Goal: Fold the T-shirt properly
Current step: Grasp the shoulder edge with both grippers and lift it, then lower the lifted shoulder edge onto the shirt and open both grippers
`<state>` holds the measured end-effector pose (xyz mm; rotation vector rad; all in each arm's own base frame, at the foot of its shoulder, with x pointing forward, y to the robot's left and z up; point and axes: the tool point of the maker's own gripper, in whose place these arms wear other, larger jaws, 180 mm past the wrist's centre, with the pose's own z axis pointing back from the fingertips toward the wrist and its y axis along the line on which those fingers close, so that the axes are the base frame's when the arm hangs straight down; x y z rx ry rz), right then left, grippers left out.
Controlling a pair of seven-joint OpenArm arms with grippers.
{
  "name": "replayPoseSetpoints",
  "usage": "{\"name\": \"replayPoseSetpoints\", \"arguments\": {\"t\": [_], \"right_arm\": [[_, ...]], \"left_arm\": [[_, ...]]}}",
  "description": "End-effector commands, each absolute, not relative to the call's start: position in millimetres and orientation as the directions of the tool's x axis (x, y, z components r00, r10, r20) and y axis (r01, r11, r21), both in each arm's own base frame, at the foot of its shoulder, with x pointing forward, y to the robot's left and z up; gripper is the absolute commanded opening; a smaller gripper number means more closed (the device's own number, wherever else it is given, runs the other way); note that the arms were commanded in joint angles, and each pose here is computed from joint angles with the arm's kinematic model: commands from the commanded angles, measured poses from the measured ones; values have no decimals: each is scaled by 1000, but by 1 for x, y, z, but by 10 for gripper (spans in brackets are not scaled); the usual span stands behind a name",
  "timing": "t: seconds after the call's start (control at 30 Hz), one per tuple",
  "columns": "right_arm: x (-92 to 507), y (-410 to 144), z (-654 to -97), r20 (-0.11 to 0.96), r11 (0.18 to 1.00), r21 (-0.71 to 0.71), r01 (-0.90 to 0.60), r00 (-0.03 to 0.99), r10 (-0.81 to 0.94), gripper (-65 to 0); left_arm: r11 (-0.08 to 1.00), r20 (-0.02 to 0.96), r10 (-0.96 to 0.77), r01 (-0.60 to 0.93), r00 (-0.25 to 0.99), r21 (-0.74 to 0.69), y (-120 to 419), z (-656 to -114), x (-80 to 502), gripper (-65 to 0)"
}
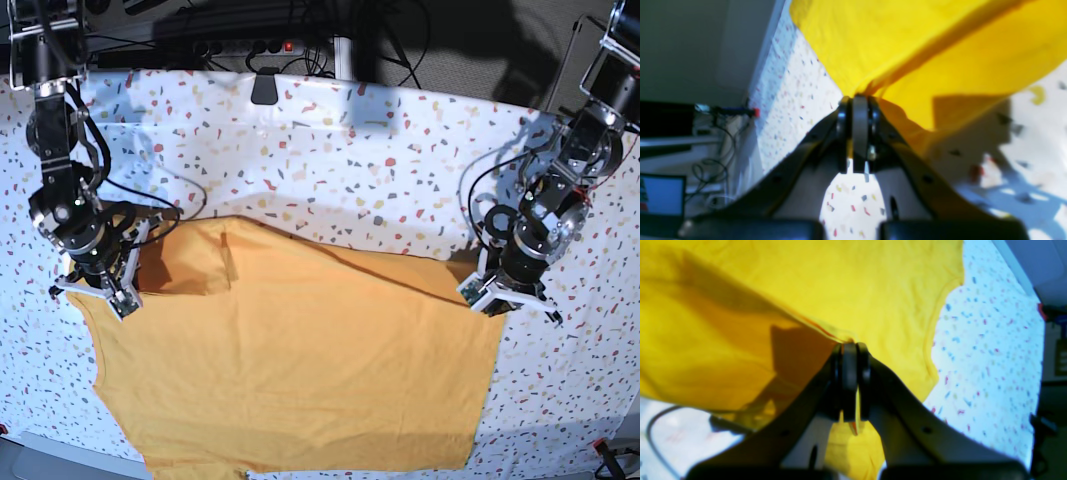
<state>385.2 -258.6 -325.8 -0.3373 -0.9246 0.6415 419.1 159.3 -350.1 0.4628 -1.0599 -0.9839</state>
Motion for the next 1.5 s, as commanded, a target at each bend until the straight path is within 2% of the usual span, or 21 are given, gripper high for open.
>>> {"name": "replayPoseSetpoints", "arguments": {"t": [0.0,0.23,0.53,0.87,1.13,1.27,1.47], "right_arm": [[401,-266,-307,645,761,-557,-332,405,648,-650],[438,-280,-301,640,772,-556,-308,435,634,-650],[473,-261,-276,626,730,-595,-335,376,683,-650],[499,-286,-263,632,758,-586,-285,424,649,-650],[512,-249,-261,673,775,-547,-316,384,632,-650],[517,-229,-264,667,757,-563,-331,359,653,-650],[519,-229,-262,653,744,-592,-311,355,669,-650]], "left_arm": [[516,509,-851,393,132,761,169,-332,436,-650],[537,519,-841,371,156,758,178,-334,463,-650],[584,558,-810,337,180,738,182,-320,487,-650],[603,587,-793,342,163,721,178,-322,490,-650],[603,589,-794,330,153,727,178,-313,495,-650],[603,594,-793,325,137,729,176,-309,498,-650],[603,599,-792,315,119,733,175,-301,502,-650]]}}
